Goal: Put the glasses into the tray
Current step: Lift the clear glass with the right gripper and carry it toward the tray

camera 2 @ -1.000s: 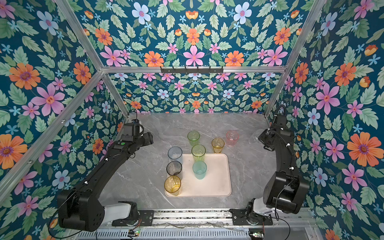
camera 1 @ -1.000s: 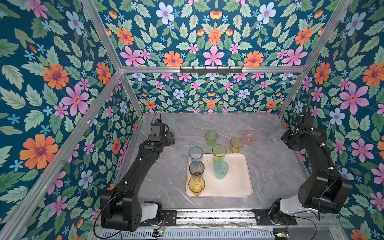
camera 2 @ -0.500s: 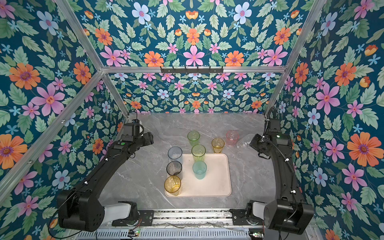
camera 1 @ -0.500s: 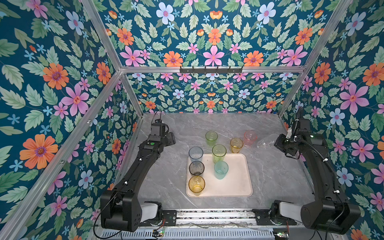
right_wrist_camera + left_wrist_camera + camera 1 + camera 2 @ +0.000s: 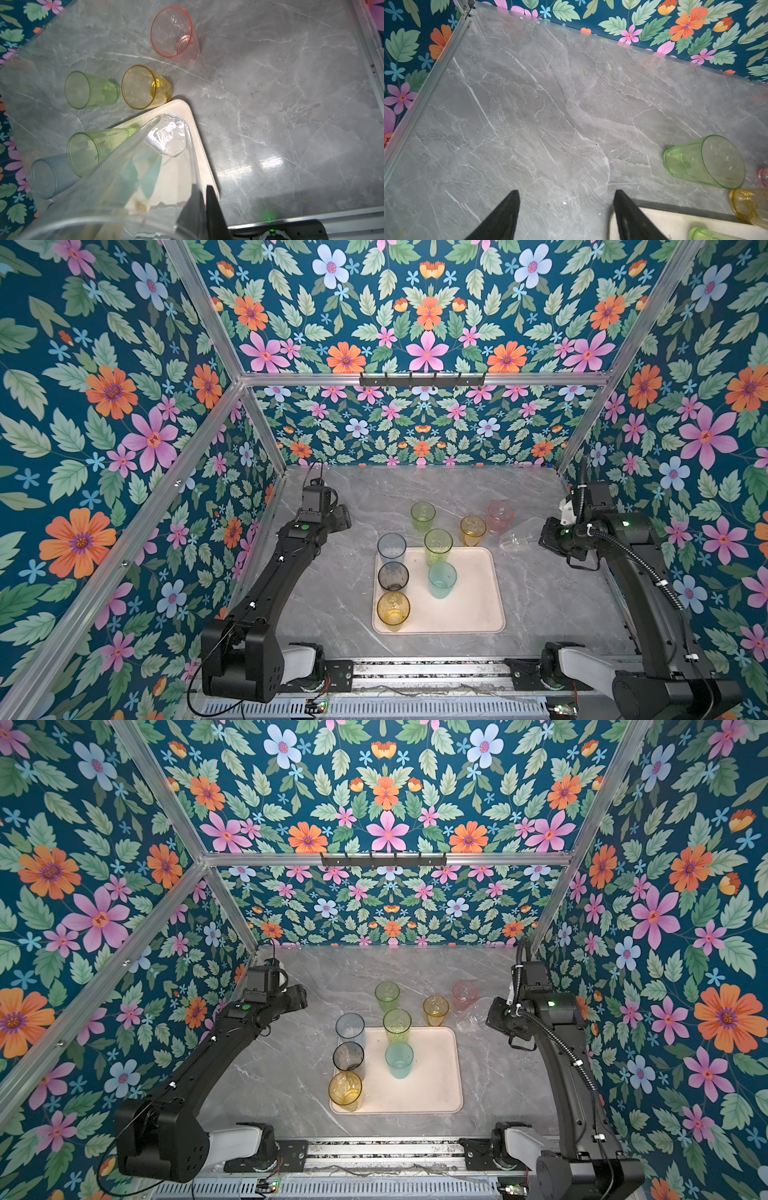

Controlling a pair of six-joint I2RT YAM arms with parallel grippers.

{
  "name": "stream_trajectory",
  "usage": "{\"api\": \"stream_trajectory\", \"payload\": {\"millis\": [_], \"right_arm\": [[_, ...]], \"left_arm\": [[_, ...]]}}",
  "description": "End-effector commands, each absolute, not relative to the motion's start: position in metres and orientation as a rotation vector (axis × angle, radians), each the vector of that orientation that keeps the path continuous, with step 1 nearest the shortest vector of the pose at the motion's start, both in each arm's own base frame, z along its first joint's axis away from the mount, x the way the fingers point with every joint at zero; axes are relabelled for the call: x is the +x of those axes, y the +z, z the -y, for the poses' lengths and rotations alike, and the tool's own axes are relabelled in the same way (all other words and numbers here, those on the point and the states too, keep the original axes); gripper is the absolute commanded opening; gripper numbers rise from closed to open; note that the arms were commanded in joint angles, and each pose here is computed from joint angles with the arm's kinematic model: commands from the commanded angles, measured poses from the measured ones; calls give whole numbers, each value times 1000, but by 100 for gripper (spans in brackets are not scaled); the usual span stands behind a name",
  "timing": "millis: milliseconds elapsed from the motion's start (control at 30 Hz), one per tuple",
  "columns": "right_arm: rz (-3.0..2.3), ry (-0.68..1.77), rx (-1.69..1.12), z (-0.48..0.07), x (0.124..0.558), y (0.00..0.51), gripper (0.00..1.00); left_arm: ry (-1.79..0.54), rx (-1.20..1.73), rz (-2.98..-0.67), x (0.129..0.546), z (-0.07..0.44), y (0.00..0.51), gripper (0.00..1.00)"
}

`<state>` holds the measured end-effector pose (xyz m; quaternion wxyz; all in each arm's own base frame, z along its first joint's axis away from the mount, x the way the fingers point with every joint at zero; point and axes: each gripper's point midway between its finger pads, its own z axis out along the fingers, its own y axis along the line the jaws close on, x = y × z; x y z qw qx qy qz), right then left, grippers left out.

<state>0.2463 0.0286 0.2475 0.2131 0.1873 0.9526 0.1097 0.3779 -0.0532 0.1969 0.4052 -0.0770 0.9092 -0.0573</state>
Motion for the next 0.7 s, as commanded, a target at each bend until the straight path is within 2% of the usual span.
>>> {"api": "stream_trajectory", "payload": {"millis": [0,333,667], "right_arm": [[-2706,248,539,-31,225,239,0],[-2787,205,536,-43,179,218,0],[-2875,191,458,-70,158,191,0]], "left_arm": [[-144,-198,-2291,379,53,198,74],[-150,-197,-2298,379,54,196,74],[-153,-199,-2297,379,54,196,74]]}}
